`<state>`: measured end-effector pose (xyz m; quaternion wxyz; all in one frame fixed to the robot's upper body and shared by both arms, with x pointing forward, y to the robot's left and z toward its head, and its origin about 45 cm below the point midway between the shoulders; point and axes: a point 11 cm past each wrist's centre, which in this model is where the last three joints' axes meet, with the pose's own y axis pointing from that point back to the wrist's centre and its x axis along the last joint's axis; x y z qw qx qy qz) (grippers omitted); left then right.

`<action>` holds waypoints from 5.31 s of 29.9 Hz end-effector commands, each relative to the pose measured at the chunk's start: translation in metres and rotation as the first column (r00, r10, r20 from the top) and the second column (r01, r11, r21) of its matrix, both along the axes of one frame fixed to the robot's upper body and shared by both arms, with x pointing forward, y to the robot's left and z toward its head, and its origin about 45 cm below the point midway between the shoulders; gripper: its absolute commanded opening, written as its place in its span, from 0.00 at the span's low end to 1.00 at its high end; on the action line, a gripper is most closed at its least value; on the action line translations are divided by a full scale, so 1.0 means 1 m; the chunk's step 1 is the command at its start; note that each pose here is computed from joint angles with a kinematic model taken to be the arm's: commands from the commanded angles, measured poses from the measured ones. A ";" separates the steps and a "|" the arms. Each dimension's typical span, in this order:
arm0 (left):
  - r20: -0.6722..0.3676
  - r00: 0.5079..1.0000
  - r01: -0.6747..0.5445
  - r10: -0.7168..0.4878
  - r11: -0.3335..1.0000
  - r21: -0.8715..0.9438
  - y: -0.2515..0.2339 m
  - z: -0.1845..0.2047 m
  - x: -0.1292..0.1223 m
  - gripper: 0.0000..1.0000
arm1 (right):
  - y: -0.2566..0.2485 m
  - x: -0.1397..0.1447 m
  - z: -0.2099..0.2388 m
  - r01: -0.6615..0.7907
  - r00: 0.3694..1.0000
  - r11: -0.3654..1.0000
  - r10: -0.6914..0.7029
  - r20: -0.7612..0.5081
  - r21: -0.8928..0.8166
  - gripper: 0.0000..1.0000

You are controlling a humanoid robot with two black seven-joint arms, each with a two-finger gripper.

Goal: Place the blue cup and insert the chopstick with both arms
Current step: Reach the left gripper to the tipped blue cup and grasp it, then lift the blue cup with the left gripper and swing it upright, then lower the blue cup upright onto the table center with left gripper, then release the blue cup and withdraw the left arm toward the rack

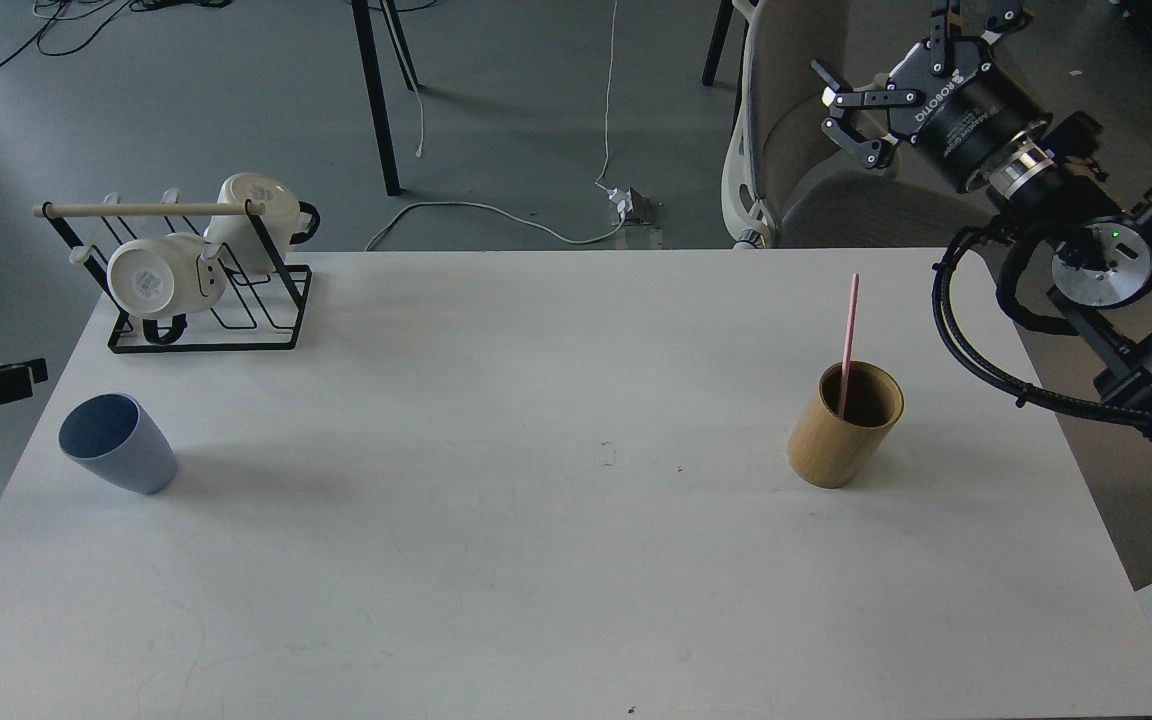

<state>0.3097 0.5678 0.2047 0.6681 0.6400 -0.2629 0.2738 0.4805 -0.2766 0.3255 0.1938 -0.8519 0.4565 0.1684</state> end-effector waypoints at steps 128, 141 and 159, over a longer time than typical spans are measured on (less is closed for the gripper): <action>-0.295 0.510 0.844 -0.808 0.536 -0.009 -0.434 -0.031 0.109 0.06 | -0.076 0.014 0.005 0.229 0.973 0.971 -0.229 -0.014 0.069 0.99; -0.302 0.506 0.844 -0.808 0.536 -0.020 -0.432 -0.034 0.105 0.09 | -0.077 0.013 0.000 0.230 0.973 0.971 -0.229 -0.023 0.067 0.99; -0.296 0.545 0.815 -0.785 0.579 -0.035 -0.417 -0.032 0.109 0.40 | -0.076 0.012 -0.001 0.228 0.974 0.971 -0.227 -0.026 0.068 0.99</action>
